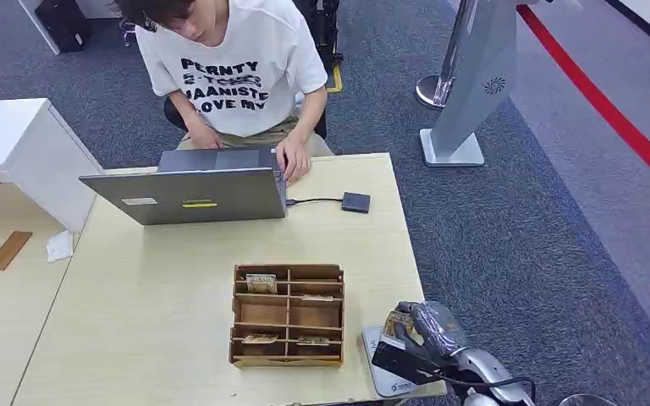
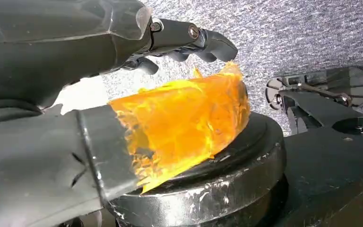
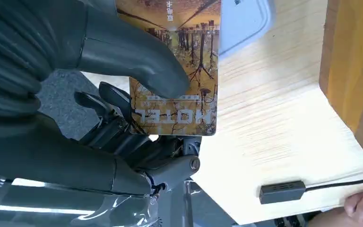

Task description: Pass the card to the sensor for recognition and then transmit it.

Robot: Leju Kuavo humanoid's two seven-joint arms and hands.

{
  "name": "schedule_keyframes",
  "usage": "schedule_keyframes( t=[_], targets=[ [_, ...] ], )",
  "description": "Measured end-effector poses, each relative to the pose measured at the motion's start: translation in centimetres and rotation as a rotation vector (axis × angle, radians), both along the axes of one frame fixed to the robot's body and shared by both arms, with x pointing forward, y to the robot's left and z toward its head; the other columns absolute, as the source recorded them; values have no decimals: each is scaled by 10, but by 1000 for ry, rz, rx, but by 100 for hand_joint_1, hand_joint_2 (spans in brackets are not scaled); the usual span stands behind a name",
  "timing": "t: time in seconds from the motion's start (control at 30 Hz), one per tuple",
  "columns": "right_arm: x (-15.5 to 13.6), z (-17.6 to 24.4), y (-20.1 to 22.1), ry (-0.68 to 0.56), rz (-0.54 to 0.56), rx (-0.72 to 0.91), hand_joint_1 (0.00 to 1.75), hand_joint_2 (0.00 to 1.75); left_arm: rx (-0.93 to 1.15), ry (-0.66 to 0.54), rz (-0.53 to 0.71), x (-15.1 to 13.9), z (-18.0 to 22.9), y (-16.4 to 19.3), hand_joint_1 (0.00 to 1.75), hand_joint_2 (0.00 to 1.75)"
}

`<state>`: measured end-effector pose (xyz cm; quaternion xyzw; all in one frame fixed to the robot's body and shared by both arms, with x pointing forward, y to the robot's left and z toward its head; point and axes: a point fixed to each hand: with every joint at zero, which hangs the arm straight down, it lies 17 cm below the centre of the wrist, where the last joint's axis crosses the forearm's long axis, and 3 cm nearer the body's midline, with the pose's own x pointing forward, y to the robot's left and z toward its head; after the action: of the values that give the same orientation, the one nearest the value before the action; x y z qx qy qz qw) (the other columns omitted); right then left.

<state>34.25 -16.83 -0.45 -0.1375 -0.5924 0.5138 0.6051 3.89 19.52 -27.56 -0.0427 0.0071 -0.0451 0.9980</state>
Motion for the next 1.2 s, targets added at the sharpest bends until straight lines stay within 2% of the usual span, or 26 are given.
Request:
schedule_keyframes(
  t=[0.23, 0.37, 0.5, 0.67, 0.83, 1.0, 1.2],
  targets=[
    [1, 2, -2, -16, -11, 2, 175, 175, -1, 1, 4, 0, 0, 0, 0, 0],
    [3, 19, 0, -97, -47, 37, 175, 175, 0, 3, 14, 0, 0, -1, 0, 0],
    [7, 60, 5, -236, -113, 135, 175, 175, 1, 4, 22, 0, 0, -1, 0, 0],
    [5, 85, 10, -296, -144, 212, 175, 175, 3, 4, 23, 0, 0, -2, 0, 0],
    [1, 151, 0, -461, -248, 423, 175, 175, 5, 0, 26, 0, 0, -4, 0, 0],
    [-8, 209, -14, -619, -324, 565, 175, 175, 8, -5, 25, 1, 0, -5, 0, 0],
    [-17, 241, -28, -716, -369, 639, 175, 175, 4, -11, 21, 2, 1, -8, 0, 0]
  ],
)
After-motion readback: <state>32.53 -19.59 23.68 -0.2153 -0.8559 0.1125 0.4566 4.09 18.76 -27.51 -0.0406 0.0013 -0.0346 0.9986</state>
